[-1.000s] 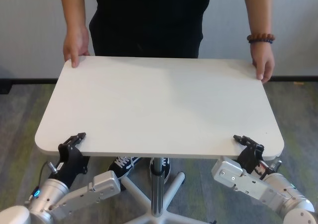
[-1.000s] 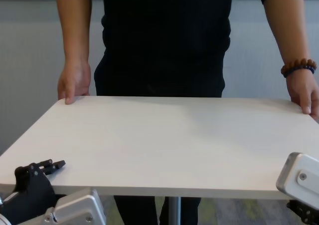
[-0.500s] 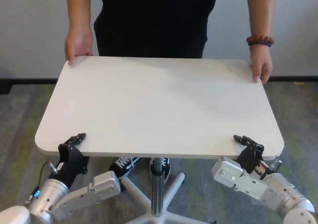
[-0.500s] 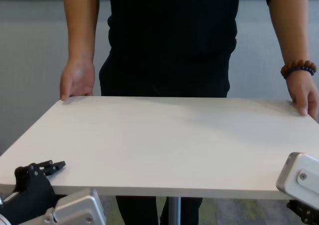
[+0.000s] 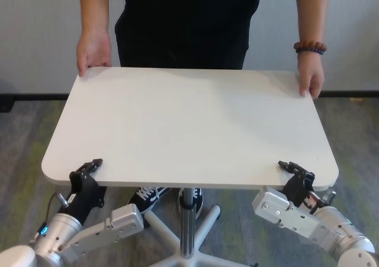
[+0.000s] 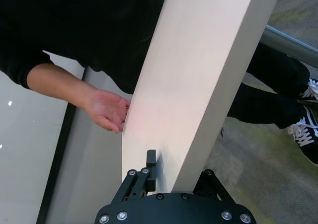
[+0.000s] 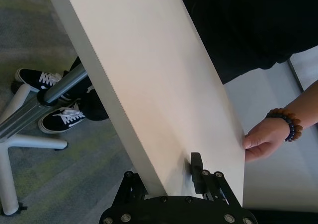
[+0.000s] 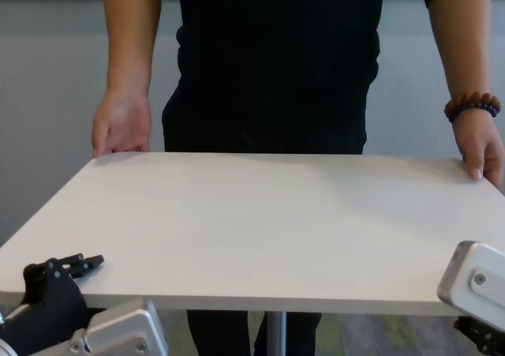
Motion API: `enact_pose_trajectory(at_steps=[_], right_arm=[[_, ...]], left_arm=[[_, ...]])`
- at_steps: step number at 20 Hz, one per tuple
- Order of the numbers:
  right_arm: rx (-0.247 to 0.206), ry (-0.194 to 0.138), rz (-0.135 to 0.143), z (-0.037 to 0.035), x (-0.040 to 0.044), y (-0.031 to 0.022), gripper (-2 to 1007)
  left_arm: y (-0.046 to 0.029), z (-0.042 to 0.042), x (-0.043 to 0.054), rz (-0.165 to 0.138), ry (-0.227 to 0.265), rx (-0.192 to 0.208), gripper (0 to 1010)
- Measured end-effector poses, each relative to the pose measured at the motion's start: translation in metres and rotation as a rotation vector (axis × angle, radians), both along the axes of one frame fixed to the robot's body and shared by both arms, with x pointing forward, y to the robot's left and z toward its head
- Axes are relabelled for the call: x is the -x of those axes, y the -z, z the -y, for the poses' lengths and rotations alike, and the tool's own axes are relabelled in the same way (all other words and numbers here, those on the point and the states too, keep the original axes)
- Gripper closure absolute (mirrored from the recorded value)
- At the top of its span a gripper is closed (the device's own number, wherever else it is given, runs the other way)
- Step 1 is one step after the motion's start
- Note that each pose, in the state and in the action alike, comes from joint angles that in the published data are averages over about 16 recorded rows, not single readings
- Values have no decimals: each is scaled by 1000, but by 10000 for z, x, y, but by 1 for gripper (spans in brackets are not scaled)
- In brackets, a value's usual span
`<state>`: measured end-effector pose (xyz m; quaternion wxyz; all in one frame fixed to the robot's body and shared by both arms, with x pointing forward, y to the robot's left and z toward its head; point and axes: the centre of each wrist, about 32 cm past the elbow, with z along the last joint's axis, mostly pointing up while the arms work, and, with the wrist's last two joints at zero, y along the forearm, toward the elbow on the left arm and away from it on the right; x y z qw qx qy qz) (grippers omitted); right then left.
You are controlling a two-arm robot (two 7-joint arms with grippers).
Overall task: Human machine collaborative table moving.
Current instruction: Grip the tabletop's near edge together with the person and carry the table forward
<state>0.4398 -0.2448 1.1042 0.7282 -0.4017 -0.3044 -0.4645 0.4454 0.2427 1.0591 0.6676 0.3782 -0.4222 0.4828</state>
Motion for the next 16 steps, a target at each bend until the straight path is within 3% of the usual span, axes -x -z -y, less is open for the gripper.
enact_pose_trajectory(at_steps=[7, 16], right_arm=[[6, 1, -5, 5, -2, -31, 581], [22, 5, 17, 20, 3, -161, 581]], left_arm=[[-9, -9, 7, 1, 18, 1, 695], [-88, -13, 16, 28, 42, -26, 697]])
